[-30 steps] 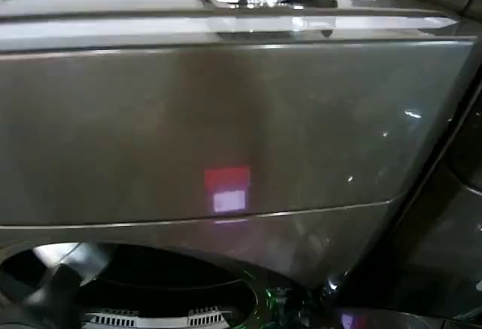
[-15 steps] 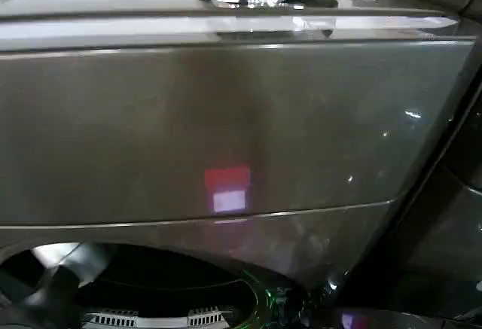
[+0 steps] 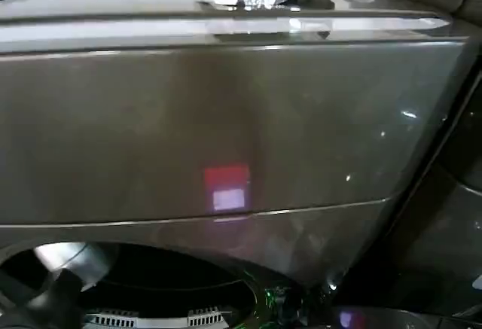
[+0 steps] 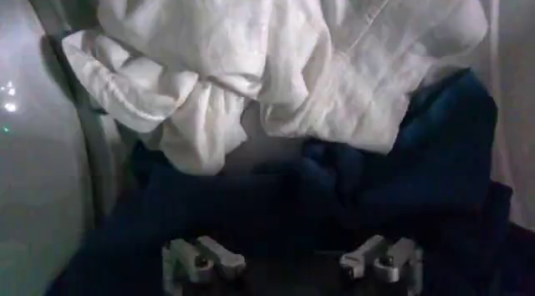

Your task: Grasp the clothes from the dryer.

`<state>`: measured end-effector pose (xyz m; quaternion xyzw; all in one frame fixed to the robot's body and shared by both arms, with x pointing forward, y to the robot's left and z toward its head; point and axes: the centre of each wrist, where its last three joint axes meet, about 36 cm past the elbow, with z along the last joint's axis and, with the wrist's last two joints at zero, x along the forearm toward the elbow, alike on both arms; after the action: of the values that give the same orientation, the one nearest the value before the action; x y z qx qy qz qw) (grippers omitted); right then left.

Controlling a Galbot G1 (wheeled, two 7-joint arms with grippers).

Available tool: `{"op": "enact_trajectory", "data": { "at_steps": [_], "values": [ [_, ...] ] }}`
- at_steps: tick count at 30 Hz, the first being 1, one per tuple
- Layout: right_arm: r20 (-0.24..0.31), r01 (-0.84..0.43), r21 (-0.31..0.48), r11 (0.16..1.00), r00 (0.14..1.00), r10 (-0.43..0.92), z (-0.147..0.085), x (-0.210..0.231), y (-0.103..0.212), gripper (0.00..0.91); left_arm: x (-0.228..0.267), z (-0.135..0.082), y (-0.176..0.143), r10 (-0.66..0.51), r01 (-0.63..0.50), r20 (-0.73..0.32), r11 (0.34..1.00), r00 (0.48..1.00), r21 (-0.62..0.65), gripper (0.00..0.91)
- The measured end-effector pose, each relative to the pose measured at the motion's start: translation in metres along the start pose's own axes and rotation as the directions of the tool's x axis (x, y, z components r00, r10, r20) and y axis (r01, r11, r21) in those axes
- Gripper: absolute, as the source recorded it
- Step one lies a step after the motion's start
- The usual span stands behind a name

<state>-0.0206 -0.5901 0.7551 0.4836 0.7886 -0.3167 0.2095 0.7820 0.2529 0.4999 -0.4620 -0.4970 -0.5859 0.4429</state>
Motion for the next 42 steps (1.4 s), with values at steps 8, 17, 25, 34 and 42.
{"op": "enact_trajectory", "data": {
  "at_steps": [8, 17, 25, 34, 42],
  "values": [
    [-0.002, -0.003, -0.001, 1.000, 1.000, 0.003, 0.0032, -0.0005, 0.0001, 0.907, -0.0030, 0.0012, -0.0012, 0.011, -0.011, -0.002, 1.000, 1.000, 0.003, 0.034],
    [-0.004, -0.005, -0.001, 1.000, 1.000, 0.005, 0.0050, -0.0007, 0.0003, 0.907, -0.0064, 0.0013, -0.0025, 0.023, -0.023, -0.002, 1.000, 1.000, 0.005, 0.000],
    [-0.004, -0.012, 0.004, 1.000, 1.000, 0.012, 0.0036, -0.0005, -0.0027, 0.907, -0.0081, 0.0009, -0.0030, 0.036, -0.036, -0.006, 0.999, 0.999, 0.004, 0.000],
    [-0.006, -0.019, 0.001, 1.000, 1.000, 0.019, 0.0030, 0.0002, -0.0036, 0.907, -0.0064, 0.0030, -0.0028, 0.018, -0.018, 0.021, 0.999, 1.000, 0.027, 0.000],
    [-0.004, -0.020, 0.001, 1.000, 1.000, 0.020, 0.0018, 0.0000, -0.0043, 0.907, -0.0060, 0.0036, -0.0039, -0.047, 0.040, 0.086, 0.995, 0.995, 0.089, 0.000]
  ]
}}
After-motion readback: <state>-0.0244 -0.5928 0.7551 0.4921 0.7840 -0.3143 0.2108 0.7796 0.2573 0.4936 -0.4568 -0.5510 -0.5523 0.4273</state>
